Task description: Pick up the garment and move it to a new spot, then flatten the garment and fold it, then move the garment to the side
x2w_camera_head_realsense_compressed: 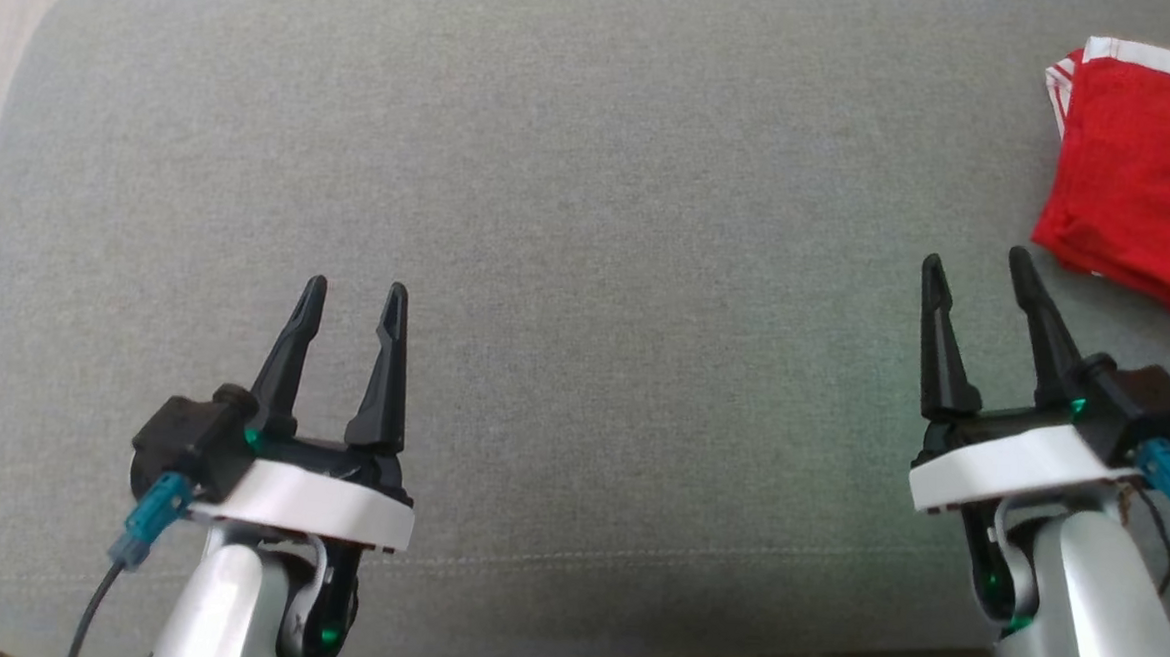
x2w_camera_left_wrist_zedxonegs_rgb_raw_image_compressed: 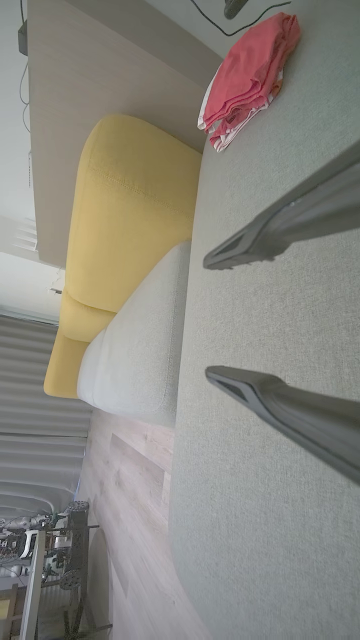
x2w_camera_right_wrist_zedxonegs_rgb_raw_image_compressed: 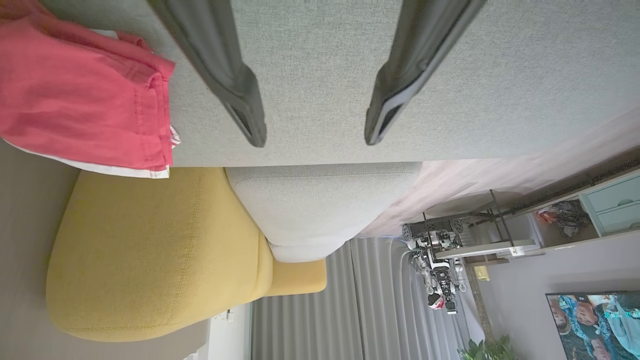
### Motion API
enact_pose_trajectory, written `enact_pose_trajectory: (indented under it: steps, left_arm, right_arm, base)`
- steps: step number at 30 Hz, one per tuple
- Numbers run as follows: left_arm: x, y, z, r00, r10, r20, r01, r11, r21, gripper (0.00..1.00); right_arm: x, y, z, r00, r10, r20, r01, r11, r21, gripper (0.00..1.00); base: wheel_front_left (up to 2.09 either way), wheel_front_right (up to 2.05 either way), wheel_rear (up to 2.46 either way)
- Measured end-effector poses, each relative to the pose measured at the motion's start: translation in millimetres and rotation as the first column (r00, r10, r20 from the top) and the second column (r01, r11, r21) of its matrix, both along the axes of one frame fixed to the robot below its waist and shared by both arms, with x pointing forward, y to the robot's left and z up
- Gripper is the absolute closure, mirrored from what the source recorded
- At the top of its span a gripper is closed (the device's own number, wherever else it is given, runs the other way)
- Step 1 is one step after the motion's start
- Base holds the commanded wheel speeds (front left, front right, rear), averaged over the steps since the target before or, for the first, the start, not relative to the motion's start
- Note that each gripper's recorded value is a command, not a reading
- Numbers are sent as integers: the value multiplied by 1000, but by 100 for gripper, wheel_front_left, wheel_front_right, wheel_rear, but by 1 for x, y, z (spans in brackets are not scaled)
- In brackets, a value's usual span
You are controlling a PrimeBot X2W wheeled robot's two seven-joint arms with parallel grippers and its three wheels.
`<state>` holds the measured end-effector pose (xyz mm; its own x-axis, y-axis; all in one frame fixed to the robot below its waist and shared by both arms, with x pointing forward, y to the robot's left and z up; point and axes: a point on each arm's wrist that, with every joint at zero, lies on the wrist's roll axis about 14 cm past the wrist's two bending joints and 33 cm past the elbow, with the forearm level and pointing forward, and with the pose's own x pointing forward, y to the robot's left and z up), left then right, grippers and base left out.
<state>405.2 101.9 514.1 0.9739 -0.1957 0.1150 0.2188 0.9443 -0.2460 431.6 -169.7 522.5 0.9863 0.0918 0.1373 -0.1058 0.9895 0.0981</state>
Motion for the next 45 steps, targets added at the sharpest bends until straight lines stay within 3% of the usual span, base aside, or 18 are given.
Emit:
enact_pose_trajectory:
  steps: [31, 32, 36, 45]
  left_arm:
    - [-4, 16, -9, 999, 23, -40, -26, 995, -92, 0]
    - [-4, 16, -10, 999, 24, -47, -28, 995, -94, 100]
    - [-18, 18, -44, 987, 29, -156, -43, 995, -87, 100]
    - [-19, 22, -45, 982, 36, -186, -68, 983, -171, 100]
  right_arm:
    - [1, 10, 1, 1000, 28, 5, -28, 999, 33, 0]
    - [1, 10, -1, 1000, 28, 0, -28, 999, 34, 100]
    - [-11, 8, -35, 994, 22, -110, -18, 999, 45, 100]
    - [-15, 4, -36, 992, 10, -125, 8, 989, 149, 100]
  base:
    - [0, 0, 0]
    - [0, 0, 0]
    - [0, 0, 0]
    - [0, 0, 0]
